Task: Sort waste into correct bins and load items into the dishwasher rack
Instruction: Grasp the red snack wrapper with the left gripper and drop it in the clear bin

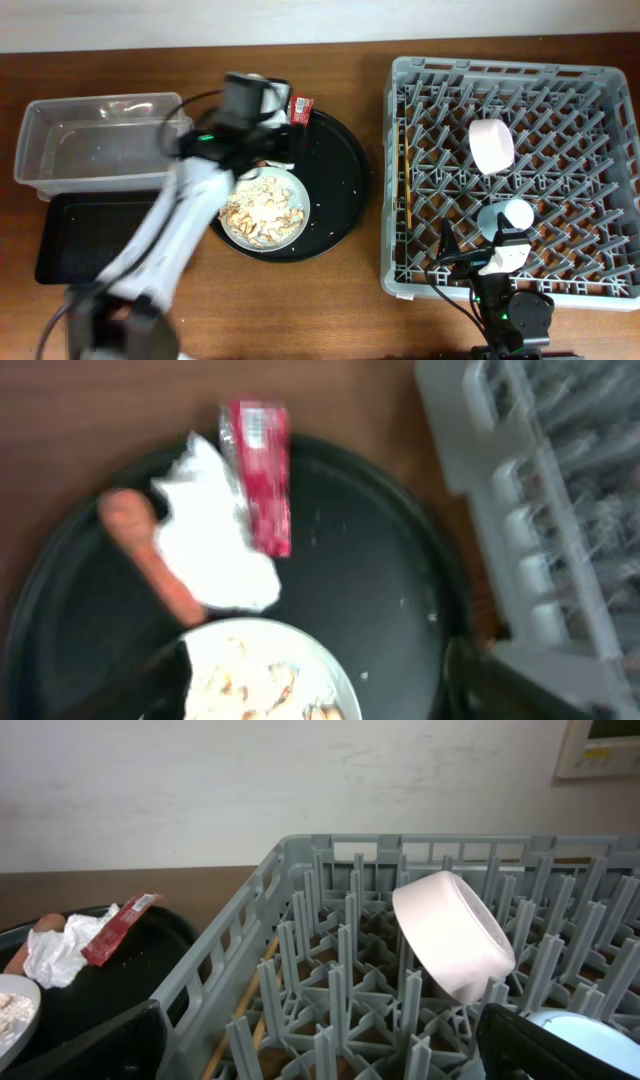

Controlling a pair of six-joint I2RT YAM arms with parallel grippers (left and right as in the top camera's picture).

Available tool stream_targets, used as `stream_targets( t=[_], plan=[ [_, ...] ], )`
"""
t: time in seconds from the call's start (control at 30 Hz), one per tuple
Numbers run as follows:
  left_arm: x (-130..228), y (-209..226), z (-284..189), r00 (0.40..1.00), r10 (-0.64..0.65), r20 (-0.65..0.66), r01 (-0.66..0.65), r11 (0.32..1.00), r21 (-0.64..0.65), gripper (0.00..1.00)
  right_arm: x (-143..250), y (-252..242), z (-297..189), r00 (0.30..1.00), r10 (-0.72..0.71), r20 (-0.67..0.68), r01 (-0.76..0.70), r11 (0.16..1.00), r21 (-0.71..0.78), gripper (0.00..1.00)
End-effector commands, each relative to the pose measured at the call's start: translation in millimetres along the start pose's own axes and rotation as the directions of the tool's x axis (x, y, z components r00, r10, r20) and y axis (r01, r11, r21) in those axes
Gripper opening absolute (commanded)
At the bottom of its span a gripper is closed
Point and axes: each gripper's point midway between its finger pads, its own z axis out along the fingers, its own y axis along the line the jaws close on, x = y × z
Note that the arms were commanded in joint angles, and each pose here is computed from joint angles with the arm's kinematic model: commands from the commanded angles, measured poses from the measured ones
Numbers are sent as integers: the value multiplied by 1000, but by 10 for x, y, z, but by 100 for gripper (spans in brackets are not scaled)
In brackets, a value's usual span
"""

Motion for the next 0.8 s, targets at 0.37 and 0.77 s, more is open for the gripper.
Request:
stream_targets(
  t=[0.37, 0.77],
  plan=[
    [256, 265, 1682, 993, 118, 13, -113, 970, -217, 57, 24, 5, 1, 1000, -6, -2, 6, 1000, -6, 98],
    [160, 38, 1649, 994, 99, -55, -105, 988, -110, 0, 24, 6, 1, 1000, -6, -2, 6, 1000, -7, 98]
  ],
)
